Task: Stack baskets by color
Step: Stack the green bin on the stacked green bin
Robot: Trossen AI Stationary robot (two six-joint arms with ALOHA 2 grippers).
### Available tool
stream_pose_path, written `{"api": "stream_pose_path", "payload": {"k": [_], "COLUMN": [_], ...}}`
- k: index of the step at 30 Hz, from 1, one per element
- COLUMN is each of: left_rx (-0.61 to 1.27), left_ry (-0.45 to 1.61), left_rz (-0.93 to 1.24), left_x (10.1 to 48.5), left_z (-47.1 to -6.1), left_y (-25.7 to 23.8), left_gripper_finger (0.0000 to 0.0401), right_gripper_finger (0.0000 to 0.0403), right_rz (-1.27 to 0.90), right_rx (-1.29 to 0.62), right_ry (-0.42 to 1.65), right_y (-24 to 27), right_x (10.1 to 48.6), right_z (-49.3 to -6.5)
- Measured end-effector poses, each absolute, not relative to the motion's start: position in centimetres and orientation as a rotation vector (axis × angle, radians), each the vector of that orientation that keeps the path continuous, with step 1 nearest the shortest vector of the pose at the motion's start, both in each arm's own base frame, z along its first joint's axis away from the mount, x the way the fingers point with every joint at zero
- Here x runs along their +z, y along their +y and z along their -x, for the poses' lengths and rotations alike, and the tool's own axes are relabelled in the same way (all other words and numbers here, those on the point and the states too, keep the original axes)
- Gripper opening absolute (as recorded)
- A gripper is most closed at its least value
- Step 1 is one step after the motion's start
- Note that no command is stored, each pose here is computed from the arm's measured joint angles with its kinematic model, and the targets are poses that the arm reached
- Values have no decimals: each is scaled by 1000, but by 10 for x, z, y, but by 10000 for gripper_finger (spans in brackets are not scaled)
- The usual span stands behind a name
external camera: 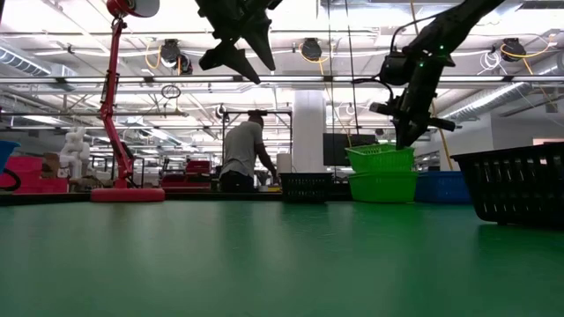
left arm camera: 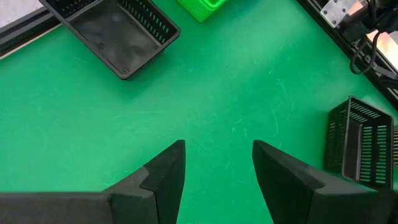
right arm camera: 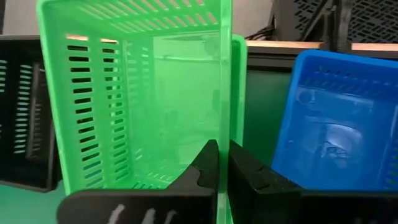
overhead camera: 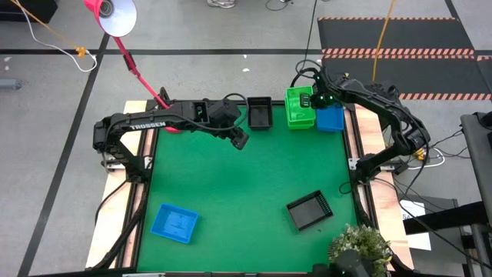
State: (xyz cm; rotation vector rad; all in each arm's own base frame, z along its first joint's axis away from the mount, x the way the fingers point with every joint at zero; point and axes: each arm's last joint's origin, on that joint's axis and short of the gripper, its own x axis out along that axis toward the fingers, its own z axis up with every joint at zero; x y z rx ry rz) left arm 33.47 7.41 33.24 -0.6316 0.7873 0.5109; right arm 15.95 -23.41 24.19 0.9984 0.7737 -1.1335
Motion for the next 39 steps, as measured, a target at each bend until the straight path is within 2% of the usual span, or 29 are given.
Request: {"api": "stream_pose_path", "payload": {"k": [19, 26, 39], "left_rx": [464, 458, 437], "left_ry": [811, 814, 818], "left_rz": [544, 541, 557], "left_x": [332, 332, 332], "left_z": [-335, -335, -335], "left_y": [74, 74, 73], "left_gripper_finger": [186, 186, 186], "right_gripper_finger": [3, 3, 4], "right_rz": [-1019, -1019, -1026], "right_rx": [-1162, -1158, -1153], "right_ry": [780, 734, 776], "right_y": [-219, -222, -225], "right_x": [233, 234, 223], "right_z": [-174, -177, -182]}}
